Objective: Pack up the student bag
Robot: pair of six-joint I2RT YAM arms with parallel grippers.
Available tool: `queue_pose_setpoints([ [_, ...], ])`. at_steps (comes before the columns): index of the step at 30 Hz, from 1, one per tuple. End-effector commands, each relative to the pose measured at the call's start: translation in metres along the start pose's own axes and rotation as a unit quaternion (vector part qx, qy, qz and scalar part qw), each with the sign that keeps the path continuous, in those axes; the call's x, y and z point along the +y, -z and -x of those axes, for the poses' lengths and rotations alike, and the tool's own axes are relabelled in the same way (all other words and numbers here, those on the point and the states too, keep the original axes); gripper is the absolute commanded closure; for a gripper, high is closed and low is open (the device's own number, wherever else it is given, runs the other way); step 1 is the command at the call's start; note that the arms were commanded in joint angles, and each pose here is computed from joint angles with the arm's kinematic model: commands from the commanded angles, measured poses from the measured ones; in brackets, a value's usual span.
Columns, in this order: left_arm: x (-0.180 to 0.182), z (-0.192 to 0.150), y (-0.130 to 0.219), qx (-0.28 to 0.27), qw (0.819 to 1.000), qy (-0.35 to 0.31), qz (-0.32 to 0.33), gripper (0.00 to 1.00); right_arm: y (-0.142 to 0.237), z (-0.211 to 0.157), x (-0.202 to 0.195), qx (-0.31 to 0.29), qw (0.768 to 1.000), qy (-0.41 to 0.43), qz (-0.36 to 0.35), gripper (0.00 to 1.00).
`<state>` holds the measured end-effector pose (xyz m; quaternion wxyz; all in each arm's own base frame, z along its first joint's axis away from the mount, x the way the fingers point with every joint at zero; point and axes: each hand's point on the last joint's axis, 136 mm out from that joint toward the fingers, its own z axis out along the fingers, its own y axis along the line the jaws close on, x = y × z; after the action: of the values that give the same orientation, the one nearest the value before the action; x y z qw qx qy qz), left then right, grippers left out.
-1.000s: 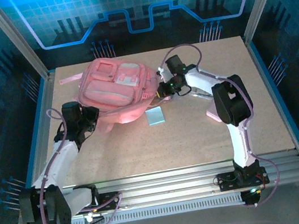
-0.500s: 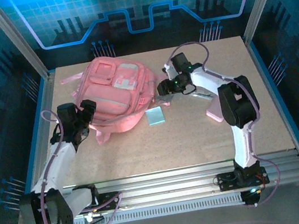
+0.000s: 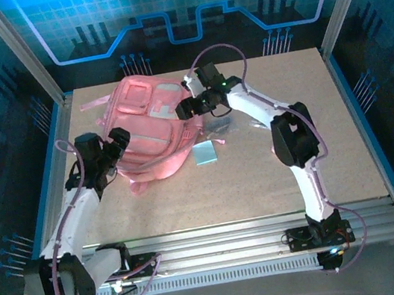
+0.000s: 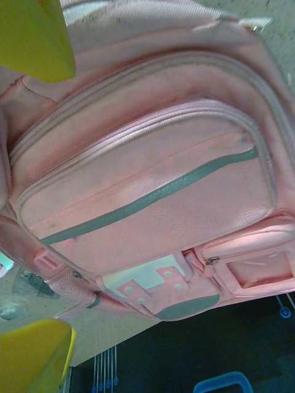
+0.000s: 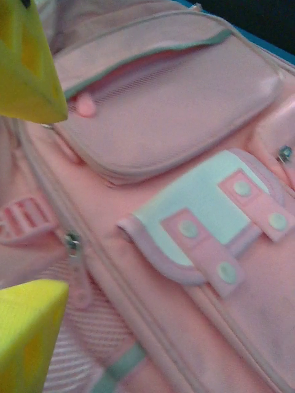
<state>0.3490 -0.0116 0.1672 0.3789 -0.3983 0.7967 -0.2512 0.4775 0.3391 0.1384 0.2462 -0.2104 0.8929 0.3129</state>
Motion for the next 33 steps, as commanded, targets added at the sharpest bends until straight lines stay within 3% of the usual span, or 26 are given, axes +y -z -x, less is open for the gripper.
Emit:
queue_pose_setpoints([
  [1, 0.002, -0.016, -0.019, 0.025, 0.999, 0.02, -0.024, 0.01, -0.024, -0.002, -0.011, 0.02, 1.0, -0.003, 0.013, 0.24],
  [7, 0.003, -0.021, -0.052, 0.047, 0.998, 0.026, -0.027, 0.01, -0.057, -0.001, -0.031, 0.032, 0.999, -0.024, -0.001, 0.17],
  [12, 0.01, -0.017, -0.074, 0.044, 0.999, 0.014, -0.003, 0.01, -0.073, -0.039, -0.028, 0.085, 0.995, -0.047, 0.016, 0.15],
  [18, 0.007, -0.018, -0.113, 0.059, 0.998, 0.007, -0.007, 0.01, -0.055, -0.079, -0.004, 0.107, 0.993, -0.053, 0.028, 0.15],
  [24, -0.012, -0.022, -0.152, 0.08, 0.997, 0.007, -0.023, 0.01, -0.036, -0.08, 0.006, 0.096, 0.993, -0.057, 0.03, 0.16],
  [31, -0.036, -0.025, -0.169, 0.095, 0.995, -0.01, -0.037, 0.01, -0.026, -0.055, 0.064, 0.077, 0.984, -0.063, 0.15, 0.19],
  [33, -0.039, -0.024, -0.167, 0.096, 0.995, -0.019, -0.036, 0.01, -0.017, -0.05, 0.077, 0.072, 0.984, -0.056, 0.155, 0.19],
])
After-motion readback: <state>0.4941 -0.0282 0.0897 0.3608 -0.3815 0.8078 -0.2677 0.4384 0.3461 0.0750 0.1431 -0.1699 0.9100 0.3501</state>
